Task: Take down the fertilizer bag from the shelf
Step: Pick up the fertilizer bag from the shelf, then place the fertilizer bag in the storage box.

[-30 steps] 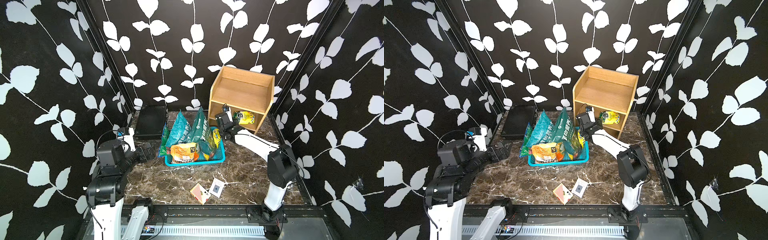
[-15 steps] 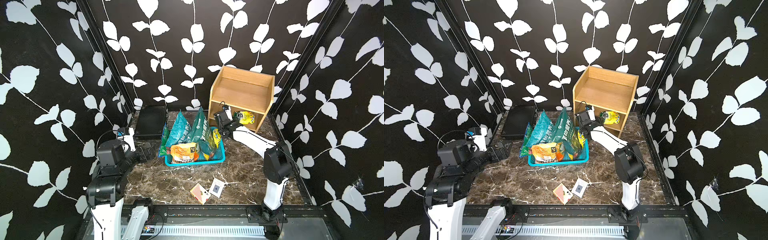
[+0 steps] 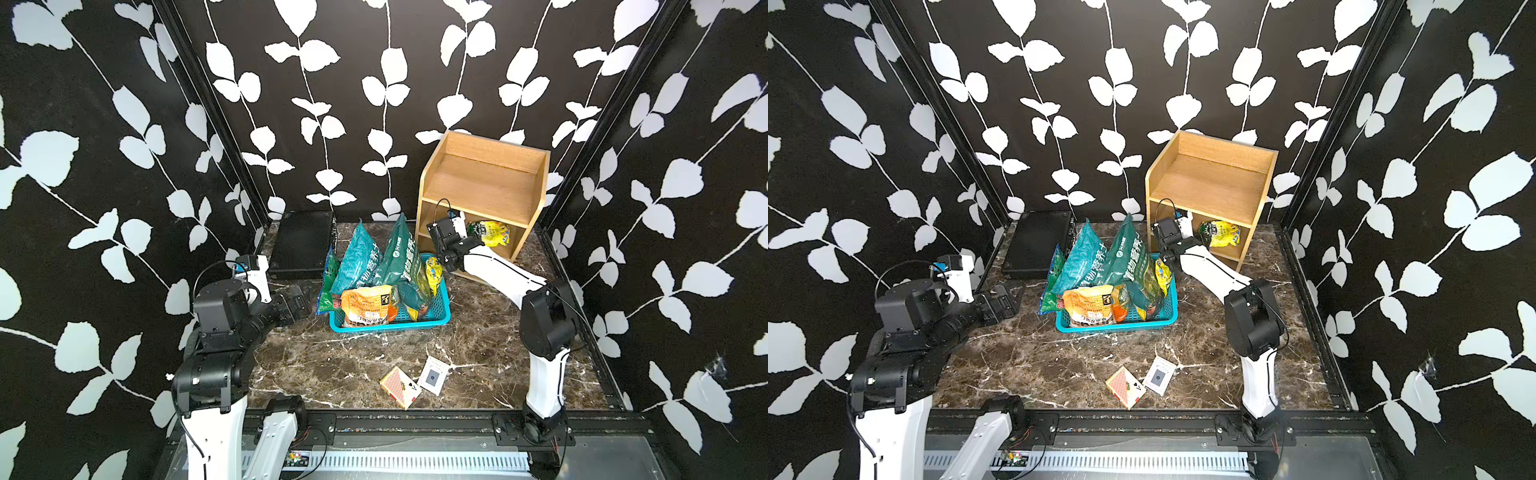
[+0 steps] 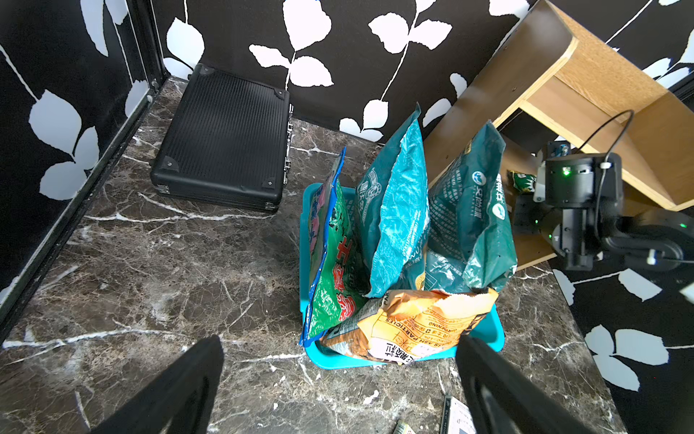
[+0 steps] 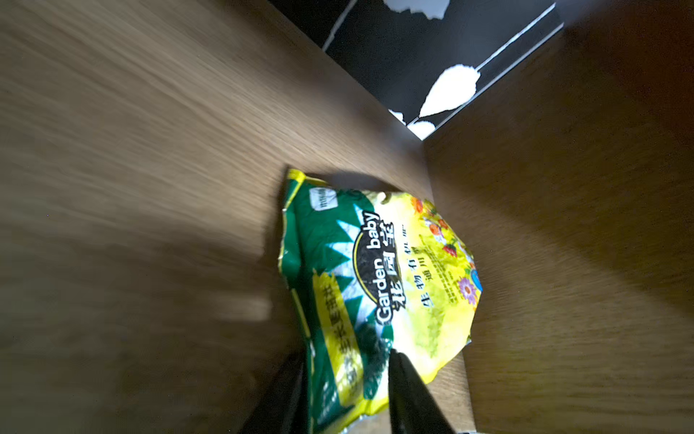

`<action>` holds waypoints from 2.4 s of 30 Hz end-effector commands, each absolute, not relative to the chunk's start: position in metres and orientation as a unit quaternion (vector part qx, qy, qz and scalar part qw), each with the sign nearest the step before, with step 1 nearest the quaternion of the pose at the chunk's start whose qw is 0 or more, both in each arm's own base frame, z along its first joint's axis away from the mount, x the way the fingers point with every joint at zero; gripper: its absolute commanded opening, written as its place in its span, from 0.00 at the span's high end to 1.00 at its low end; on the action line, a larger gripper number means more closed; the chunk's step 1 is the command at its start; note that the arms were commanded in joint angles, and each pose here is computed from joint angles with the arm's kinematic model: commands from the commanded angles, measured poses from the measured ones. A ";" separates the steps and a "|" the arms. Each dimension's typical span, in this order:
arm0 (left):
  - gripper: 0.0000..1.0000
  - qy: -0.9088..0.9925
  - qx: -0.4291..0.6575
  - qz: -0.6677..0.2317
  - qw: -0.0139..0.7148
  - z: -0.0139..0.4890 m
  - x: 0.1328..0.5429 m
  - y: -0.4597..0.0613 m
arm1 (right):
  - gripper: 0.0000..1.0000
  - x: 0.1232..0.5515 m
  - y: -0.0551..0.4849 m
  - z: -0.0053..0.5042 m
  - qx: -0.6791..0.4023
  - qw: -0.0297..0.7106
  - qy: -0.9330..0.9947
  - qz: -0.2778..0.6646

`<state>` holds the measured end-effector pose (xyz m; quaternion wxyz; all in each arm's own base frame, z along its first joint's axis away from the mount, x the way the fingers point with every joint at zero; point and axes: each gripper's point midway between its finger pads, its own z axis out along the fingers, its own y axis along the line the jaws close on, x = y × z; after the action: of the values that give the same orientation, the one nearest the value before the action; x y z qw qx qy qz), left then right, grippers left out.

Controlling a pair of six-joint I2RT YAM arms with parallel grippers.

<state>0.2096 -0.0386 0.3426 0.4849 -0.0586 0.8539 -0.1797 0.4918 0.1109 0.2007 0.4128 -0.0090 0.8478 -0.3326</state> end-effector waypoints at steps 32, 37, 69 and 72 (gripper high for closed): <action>0.01 0.850 -0.054 -0.174 0.495 0.348 0.210 -0.037 | 1.00 0.416 0.153 0.328 0.036 0.495 0.868 0.011; 0.01 0.850 -0.054 -0.173 0.495 0.348 0.210 -0.037 | 1.00 0.403 0.159 0.340 0.042 0.497 0.864 0.063; 0.01 0.850 -0.055 -0.173 0.495 0.348 0.210 -0.037 | 1.00 0.287 0.224 0.305 0.009 0.391 0.865 0.314; 0.01 0.850 -0.054 -0.175 0.494 0.348 0.210 -0.037 | 1.00 0.280 0.217 0.314 -0.019 0.412 0.860 0.300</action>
<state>0.2097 -0.0381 0.3426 0.4851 -0.0595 0.8540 -0.1785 0.2827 0.2166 0.2765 0.3573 0.0159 0.8906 0.2808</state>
